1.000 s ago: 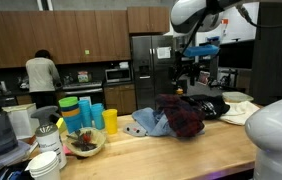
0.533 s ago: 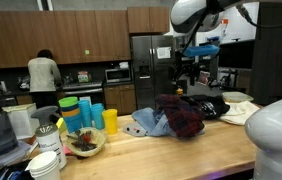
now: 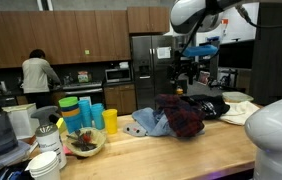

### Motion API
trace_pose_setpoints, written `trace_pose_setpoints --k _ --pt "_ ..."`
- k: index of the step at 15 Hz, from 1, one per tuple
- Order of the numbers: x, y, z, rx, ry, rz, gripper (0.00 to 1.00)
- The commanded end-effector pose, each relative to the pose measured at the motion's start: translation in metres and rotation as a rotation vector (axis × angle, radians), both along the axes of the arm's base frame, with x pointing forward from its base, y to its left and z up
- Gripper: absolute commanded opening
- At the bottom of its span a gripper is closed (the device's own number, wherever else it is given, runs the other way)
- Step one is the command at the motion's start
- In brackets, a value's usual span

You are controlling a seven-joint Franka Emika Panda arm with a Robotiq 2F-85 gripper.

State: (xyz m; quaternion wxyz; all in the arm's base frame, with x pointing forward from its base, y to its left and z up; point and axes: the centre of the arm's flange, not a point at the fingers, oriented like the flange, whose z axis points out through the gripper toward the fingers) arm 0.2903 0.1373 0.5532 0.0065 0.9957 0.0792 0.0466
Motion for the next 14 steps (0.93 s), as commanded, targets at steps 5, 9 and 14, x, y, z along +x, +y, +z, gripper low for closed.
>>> trace_pose_setpoints --k 5,9,14 --pt "0.034 -0.003 -0.004 0.030 -0.063 -0.066 1.00" --pt "0.046 0.003 -0.012 0.022 -0.067 -0.079 1.00" --pt "0.067 0.008 -0.030 0.017 -0.064 -0.108 1.00"
